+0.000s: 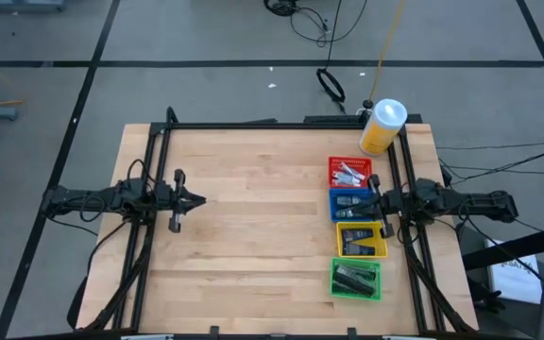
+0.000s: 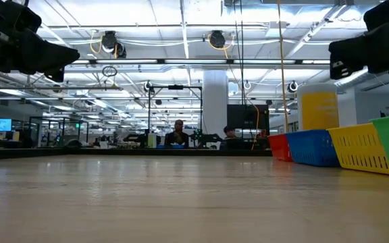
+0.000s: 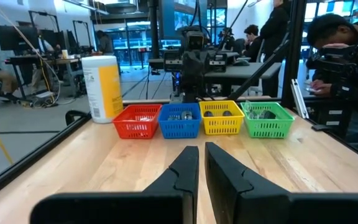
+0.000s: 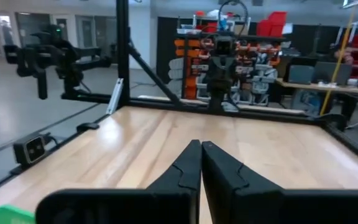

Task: Pick & Place Travel size toiletries
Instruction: Return to Home Position

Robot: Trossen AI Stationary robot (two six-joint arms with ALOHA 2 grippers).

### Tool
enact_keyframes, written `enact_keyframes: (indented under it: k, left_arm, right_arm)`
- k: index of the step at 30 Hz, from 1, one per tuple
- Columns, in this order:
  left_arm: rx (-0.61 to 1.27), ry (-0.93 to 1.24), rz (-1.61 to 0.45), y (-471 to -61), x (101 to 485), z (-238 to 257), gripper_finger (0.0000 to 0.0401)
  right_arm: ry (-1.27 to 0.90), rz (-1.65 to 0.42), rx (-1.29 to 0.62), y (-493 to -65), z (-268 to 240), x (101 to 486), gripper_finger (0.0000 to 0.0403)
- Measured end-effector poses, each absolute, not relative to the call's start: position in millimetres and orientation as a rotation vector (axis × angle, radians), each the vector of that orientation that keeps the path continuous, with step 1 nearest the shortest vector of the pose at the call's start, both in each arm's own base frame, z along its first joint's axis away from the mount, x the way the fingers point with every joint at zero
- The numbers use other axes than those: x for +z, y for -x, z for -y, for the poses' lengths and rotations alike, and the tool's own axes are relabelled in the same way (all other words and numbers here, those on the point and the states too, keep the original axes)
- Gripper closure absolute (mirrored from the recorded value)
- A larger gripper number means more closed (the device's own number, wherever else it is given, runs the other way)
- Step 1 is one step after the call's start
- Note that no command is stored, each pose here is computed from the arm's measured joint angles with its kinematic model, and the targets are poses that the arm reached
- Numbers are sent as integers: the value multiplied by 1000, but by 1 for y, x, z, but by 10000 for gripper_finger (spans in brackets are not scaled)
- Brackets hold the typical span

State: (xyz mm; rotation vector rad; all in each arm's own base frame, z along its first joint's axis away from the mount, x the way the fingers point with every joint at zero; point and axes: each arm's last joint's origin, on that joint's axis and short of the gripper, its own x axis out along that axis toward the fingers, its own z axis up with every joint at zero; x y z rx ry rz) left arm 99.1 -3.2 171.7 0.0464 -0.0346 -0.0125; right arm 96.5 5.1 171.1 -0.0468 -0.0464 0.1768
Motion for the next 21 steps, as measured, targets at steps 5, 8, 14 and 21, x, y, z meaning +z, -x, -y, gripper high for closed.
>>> enact_keyframes:
  k: [5,8,14,21]
  left_arm:
    - [-13,-47,34,-99,172,3,370]
    - [-13,-47,33,-99,172,3,370]
    - [-13,-47,33,-99,172,3,370]
    - [-13,-47,33,-99,172,3,370]
  right_arm:
    - [43,56,143,-96,-2,172,399]
    - [46,63,147,-98,-2,173,399]
    - [46,66,146,-98,-2,173,399]
    - [46,69,146,-98,-2,174,399]
